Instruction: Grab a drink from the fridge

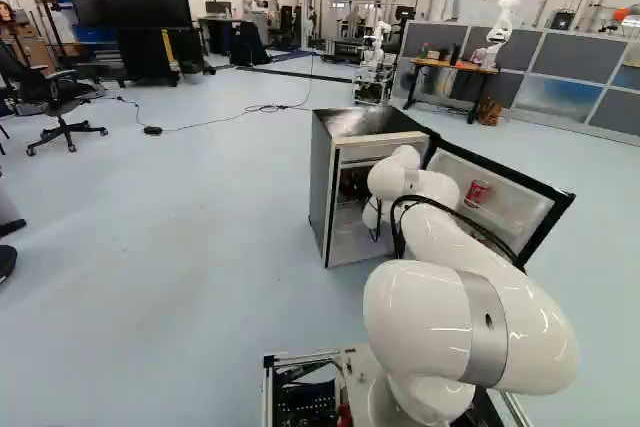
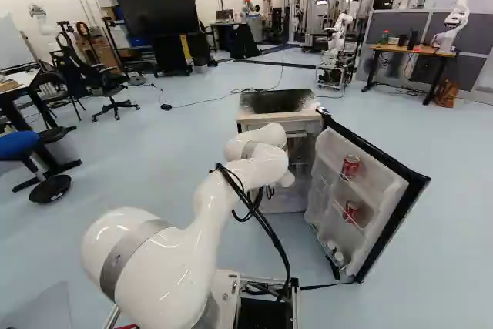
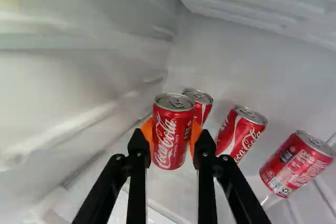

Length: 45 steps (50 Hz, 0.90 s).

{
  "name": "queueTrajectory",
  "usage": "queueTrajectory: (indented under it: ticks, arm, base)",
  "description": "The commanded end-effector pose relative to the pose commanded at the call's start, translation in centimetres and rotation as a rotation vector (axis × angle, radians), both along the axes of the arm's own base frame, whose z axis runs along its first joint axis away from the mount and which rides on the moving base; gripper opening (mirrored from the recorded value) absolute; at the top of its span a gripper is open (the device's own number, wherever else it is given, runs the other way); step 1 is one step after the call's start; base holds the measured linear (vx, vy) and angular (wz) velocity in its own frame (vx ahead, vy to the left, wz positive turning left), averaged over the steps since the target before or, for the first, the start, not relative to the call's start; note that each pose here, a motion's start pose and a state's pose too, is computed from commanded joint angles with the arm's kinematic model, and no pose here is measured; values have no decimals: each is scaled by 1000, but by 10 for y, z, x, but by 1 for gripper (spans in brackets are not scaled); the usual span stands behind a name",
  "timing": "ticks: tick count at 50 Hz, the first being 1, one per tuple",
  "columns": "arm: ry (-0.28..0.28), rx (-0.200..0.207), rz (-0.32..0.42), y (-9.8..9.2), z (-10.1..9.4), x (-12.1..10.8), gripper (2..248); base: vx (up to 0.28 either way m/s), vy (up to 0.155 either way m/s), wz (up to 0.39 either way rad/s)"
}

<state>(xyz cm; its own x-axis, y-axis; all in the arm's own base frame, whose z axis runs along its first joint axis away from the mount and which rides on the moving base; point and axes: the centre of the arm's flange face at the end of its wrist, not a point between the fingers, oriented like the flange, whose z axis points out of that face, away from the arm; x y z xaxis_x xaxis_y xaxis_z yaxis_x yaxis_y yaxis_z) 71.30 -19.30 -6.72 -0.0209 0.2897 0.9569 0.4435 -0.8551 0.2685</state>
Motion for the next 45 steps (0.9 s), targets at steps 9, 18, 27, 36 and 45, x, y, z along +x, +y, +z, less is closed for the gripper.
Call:
queueTrajectory:
  ticks: [9,18,27,36,45]
  arm:
    - [1,0,0,0,4,1,91]
    - [9,3,0,0,16,0,91]
    - [27,10,-3,0,32,-5,91]
    - [55,20,-7,0,41,-15,91]
    - [91,34,-18,-2,47,-31,91]
  base:
    - [0,0,0]
    - [0,0,0]
    - [0,0,0]
    - [0,0,0]
    - [0,0,0]
